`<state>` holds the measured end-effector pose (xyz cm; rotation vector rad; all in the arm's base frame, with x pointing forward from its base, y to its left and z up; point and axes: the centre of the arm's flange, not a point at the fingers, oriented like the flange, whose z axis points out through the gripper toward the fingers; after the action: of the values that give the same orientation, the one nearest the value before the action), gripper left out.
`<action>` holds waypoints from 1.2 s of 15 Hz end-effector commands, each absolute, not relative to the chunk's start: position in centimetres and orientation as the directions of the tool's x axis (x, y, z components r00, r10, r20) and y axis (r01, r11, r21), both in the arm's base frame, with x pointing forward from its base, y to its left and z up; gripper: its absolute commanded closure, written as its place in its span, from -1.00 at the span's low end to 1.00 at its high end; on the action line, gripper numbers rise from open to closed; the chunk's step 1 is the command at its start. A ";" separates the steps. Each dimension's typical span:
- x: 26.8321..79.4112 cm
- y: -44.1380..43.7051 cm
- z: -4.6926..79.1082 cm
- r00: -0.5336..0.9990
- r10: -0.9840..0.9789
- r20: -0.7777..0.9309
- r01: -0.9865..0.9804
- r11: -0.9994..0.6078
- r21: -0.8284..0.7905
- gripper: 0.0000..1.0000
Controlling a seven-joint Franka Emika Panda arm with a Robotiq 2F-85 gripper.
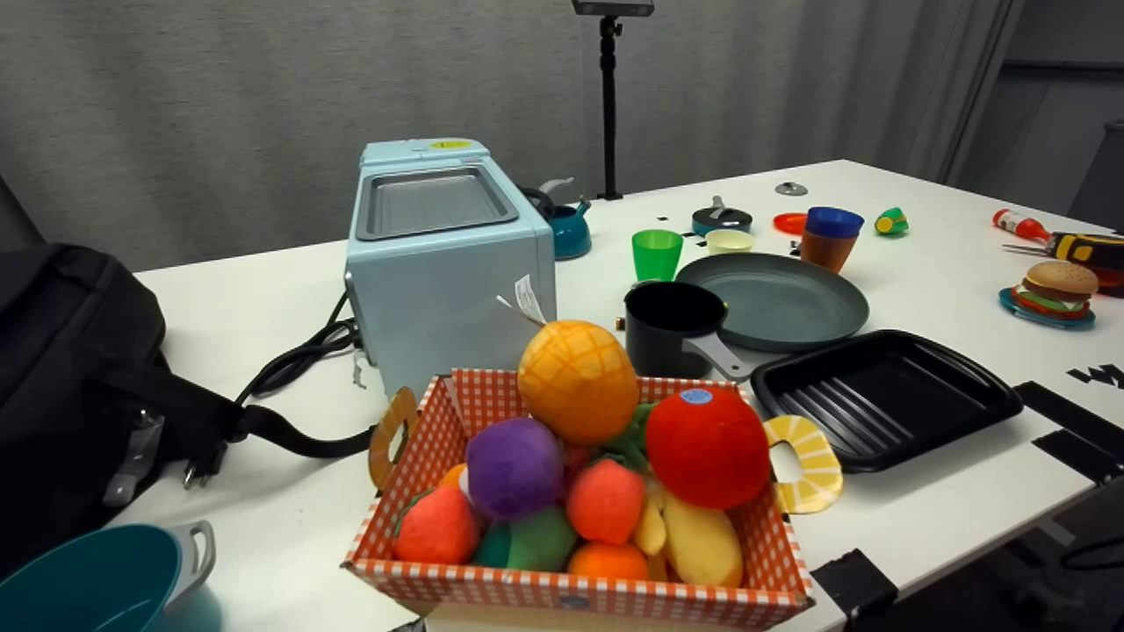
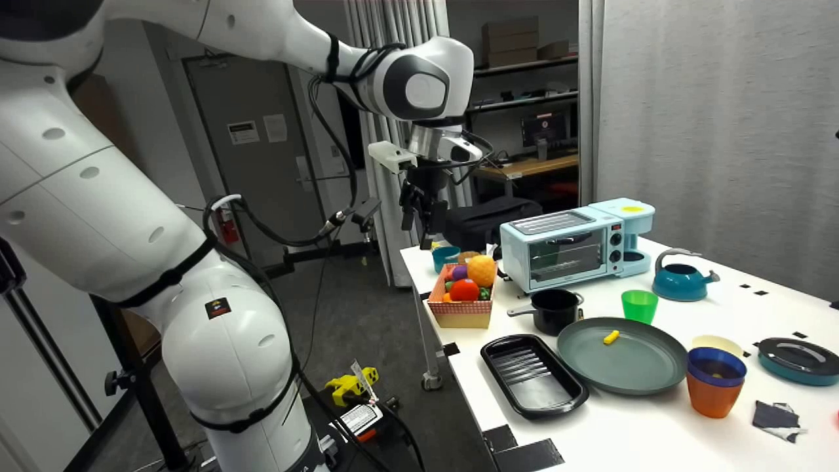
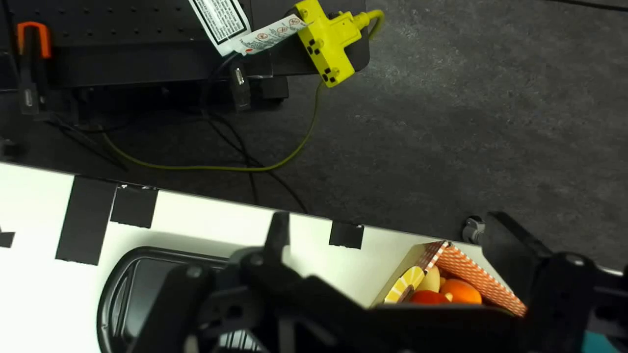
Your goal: Pour the things in the cup onto the plate
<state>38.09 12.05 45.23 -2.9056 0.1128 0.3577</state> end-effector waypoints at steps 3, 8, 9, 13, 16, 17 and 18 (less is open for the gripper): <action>38.1 12.0 45.2 0.968 -0.050 -0.248 -0.101 -0.975 -0.199 -1.00; 40.3 8.3 46.9 0.971 -0.128 -0.203 -0.173 -0.959 -0.224 -1.00; 40.9 7.0 47.5 0.968 -0.157 -0.195 -0.201 -0.951 -0.235 -1.00; 43.6 0.0 50.2 0.942 -0.299 -0.153 -0.332 -0.901 -0.279 -1.00; 46.4 -5.0 51.7 0.925 -0.374 -0.059 -0.376 -0.888 -0.263 -1.00; 47.5 -6.3 52.1 0.923 -0.384 -0.016 -0.375 -0.891 -0.255 -1.00; 49.0 -7.4 52.3 0.916 -0.398 0.046 -0.378 -0.897 -0.231 -1.00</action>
<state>44.21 -4.53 51.47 -2.8030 0.5660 0.0157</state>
